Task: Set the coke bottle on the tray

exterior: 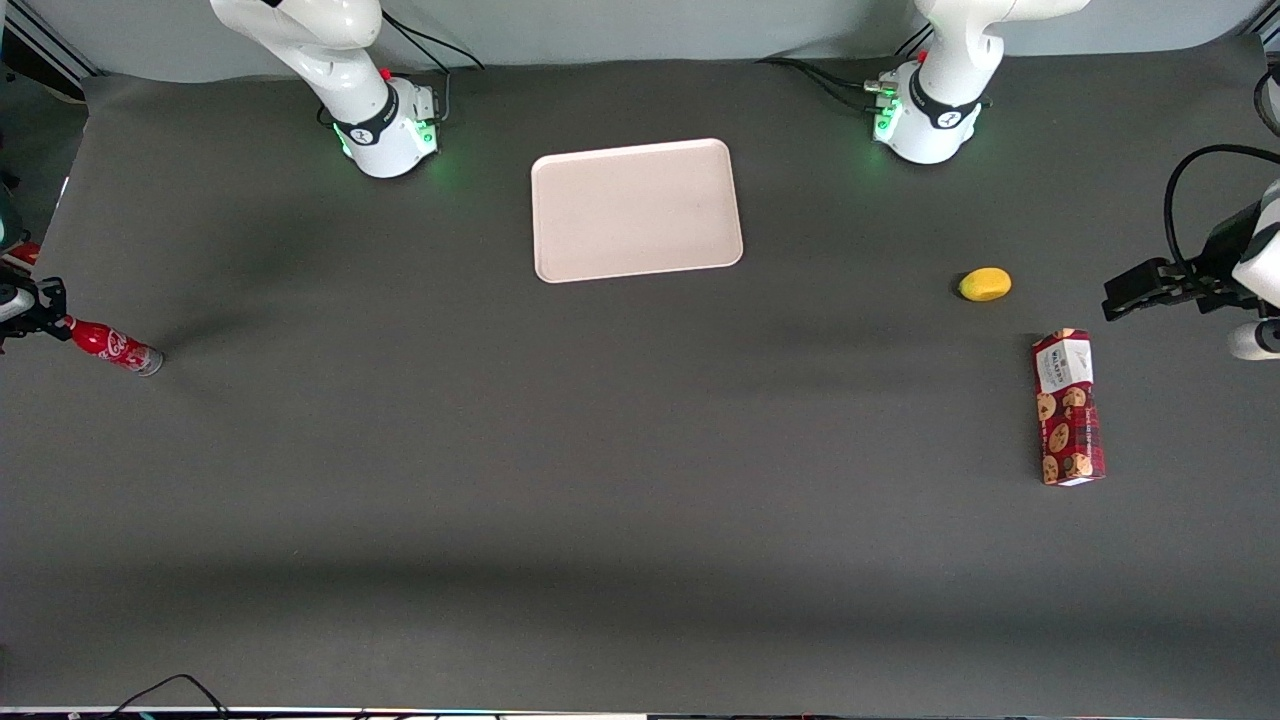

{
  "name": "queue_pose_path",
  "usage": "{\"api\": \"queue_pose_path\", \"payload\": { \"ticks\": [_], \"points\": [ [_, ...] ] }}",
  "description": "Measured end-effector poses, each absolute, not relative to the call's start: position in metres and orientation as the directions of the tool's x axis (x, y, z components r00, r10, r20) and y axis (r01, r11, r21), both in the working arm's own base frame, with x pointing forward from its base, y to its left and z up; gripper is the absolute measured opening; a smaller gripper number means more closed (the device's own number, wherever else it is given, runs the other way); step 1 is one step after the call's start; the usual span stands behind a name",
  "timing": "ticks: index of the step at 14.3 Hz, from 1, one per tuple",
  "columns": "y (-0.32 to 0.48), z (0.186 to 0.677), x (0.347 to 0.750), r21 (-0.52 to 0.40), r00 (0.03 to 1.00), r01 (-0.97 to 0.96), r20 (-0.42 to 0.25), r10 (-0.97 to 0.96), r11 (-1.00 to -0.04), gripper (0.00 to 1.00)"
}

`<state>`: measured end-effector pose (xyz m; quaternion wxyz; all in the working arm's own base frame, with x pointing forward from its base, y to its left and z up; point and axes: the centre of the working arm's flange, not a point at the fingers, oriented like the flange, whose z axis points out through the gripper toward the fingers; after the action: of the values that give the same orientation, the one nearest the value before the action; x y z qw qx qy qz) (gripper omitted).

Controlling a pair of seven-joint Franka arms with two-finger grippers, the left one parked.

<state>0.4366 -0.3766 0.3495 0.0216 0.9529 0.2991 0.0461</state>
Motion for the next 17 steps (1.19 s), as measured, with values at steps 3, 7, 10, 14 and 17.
{"api": "queue_pose_path", "payload": {
  "ticks": [3,7,10,14,17],
  "points": [
    [-0.374,0.373,0.443,0.046,0.812,0.574,0.092,0.576,-0.818,0.06],
    [-0.375,0.372,0.443,0.038,0.818,0.568,0.089,0.568,-0.822,0.28],
    [-0.378,0.356,0.439,0.012,0.826,0.561,0.067,0.56,-0.828,0.57],
    [-0.386,0.348,0.435,0.017,0.823,0.566,0.052,0.566,-0.824,0.98],
    [-0.39,0.347,0.434,0.033,0.807,0.588,0.048,0.589,-0.808,0.98]
  ]
}}
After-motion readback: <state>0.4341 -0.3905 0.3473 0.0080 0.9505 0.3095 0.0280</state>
